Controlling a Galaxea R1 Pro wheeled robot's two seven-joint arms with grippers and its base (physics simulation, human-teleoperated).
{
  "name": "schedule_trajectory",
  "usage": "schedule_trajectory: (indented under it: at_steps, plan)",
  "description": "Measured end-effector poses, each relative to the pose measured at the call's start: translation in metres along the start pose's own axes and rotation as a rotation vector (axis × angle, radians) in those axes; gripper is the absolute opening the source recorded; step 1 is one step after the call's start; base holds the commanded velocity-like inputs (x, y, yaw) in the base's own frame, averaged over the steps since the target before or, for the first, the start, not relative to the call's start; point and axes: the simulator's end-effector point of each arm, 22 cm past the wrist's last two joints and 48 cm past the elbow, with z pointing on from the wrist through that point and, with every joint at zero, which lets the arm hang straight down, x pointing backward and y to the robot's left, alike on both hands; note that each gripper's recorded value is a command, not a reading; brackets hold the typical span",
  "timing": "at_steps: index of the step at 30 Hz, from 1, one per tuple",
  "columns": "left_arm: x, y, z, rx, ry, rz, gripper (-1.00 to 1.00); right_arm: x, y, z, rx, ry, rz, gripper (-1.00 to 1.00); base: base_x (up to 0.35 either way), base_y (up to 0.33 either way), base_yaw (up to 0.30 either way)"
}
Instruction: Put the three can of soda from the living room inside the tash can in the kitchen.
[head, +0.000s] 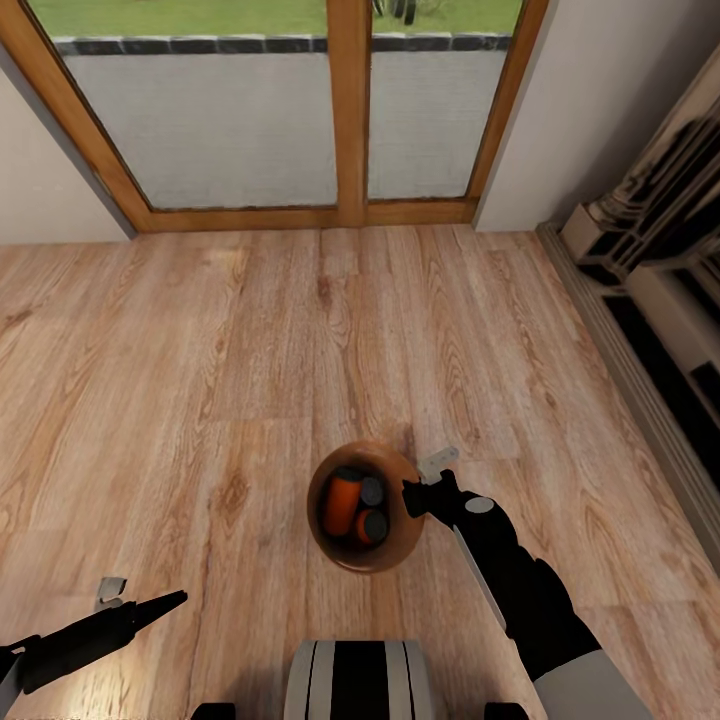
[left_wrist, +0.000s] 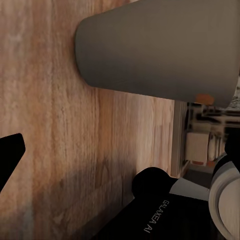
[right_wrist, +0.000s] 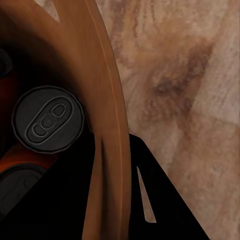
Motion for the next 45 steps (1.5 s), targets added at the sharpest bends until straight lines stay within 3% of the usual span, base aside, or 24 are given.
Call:
schedule_trajectory:
  at_steps: [27,28,29,45]
  plan:
    - [0.0,0.0,0.0,0.0,0.0,0.0,1.0,0.0,0.0,0.0,0.0,0.0,0.0,-1.0,0.0,0.0,0.0]
    - [0.0,0.0,0.0,0.0,0.0,0.0,1.0,0.0,0.0,0.0,0.0,0.0,0.0,1.0,0.0,0.0,0.0]
    - [0.001,0.002,0.001,-0.001,0.002,-0.003,1.0,-0.001,0.004,0.002,-0.019,-0.003,0.02,1.0,0.0,0.0,0.0]
    - [0.001,0.005,0.002,-0.004,0.003,-0.008,1.0,0.01,0.004,0.007,-0.02,0.022,0.021,1.0,0.0,0.0,0.0]
